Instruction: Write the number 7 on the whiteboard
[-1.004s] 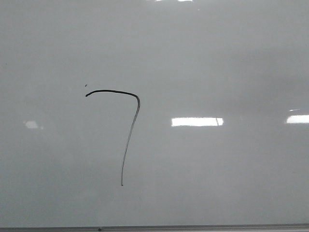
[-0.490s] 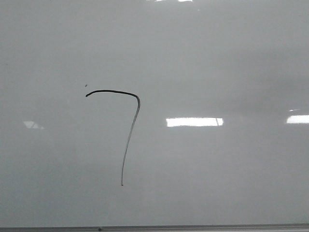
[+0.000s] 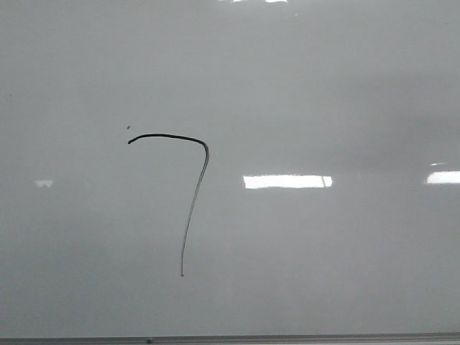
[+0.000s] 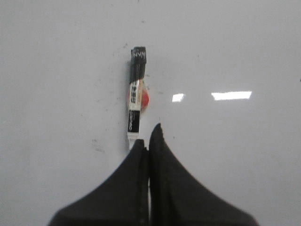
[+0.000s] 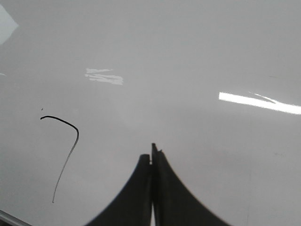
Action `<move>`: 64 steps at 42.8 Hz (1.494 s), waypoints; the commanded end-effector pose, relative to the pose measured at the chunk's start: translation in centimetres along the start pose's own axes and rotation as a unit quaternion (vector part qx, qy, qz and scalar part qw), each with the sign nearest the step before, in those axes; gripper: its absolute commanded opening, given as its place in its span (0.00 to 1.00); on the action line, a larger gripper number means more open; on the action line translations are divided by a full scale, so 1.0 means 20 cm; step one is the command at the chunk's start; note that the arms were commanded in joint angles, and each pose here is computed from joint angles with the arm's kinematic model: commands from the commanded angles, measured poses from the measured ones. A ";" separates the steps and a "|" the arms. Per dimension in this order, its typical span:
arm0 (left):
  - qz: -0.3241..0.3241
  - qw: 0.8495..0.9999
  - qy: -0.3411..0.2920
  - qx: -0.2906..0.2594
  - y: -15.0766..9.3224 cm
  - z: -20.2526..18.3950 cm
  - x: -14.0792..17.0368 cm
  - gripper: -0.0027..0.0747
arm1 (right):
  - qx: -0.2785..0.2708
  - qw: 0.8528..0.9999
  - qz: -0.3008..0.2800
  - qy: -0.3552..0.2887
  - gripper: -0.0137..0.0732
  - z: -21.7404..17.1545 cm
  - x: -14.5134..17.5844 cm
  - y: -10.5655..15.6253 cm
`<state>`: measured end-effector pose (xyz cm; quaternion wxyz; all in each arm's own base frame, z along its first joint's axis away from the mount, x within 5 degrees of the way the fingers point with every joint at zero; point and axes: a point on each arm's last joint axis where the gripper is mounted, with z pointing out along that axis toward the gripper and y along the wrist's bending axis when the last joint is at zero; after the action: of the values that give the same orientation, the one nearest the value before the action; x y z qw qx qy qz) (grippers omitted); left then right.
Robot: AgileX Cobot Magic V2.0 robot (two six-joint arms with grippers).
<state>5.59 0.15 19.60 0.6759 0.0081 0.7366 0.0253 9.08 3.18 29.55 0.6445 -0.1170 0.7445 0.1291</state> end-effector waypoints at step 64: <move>-0.011 0.997 -0.077 -0.003 0.00 -0.01 -0.06 0.01 | 0.141 0.989 0.012 -0.043 0.08 -0.09 0.21 -0.10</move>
<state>5.62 0.14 20.13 0.6967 0.0062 0.7169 0.0240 7.59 1.32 25.29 0.6553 -0.0631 0.7513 0.0465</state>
